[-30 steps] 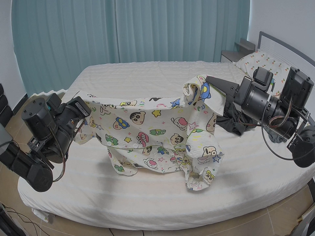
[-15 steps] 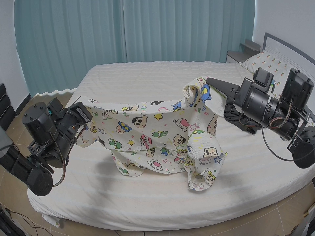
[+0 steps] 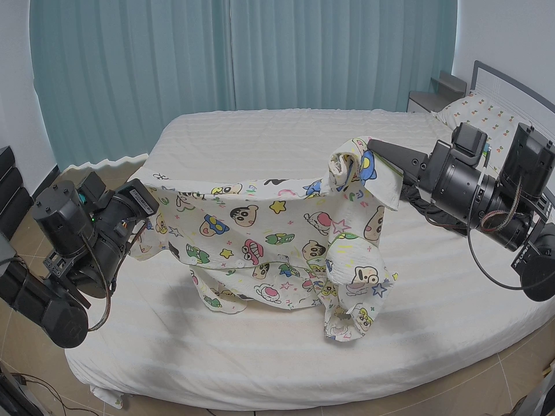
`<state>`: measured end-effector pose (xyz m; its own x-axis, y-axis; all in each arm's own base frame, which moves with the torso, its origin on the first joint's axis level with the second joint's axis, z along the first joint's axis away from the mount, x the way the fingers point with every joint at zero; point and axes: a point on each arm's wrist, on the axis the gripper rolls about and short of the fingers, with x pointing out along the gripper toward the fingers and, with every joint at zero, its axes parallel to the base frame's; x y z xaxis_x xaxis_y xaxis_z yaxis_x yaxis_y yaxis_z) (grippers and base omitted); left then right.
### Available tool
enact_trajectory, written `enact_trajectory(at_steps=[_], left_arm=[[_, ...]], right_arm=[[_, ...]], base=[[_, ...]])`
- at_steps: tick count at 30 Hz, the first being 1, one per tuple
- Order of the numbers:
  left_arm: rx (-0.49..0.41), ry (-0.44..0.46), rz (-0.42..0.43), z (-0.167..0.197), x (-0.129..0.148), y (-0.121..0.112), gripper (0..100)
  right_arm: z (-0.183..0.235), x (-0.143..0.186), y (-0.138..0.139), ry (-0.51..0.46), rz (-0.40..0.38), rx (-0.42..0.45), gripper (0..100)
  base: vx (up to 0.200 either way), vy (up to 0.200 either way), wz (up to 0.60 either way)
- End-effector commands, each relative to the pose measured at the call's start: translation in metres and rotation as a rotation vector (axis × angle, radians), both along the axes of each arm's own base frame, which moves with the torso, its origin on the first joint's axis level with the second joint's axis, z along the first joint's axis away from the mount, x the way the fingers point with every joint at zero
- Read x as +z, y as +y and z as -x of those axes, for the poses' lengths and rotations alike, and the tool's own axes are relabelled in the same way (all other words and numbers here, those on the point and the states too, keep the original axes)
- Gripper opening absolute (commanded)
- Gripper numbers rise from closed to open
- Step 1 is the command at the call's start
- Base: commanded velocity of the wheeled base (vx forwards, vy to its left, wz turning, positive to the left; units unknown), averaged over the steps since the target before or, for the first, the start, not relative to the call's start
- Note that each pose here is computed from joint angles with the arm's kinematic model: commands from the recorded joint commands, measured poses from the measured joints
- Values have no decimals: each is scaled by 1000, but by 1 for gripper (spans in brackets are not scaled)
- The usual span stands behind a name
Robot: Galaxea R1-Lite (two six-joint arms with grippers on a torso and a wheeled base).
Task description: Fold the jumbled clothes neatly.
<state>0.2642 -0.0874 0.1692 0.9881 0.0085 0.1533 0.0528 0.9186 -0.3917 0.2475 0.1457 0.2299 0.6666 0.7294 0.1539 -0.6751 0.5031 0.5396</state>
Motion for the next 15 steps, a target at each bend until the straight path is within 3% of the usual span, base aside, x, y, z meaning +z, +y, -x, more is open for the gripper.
enact_trajectory(at_steps=[1,15], left_arm=[[-2,3,1,3,0,1,0],[-14,-35,16,26,12,6,0]], right_arm=[[4,2,-2,-4,-4,1,0],[31,11,-14,-36,-22,14,0]], base=[[-200,0,0],[-200,0,0]])
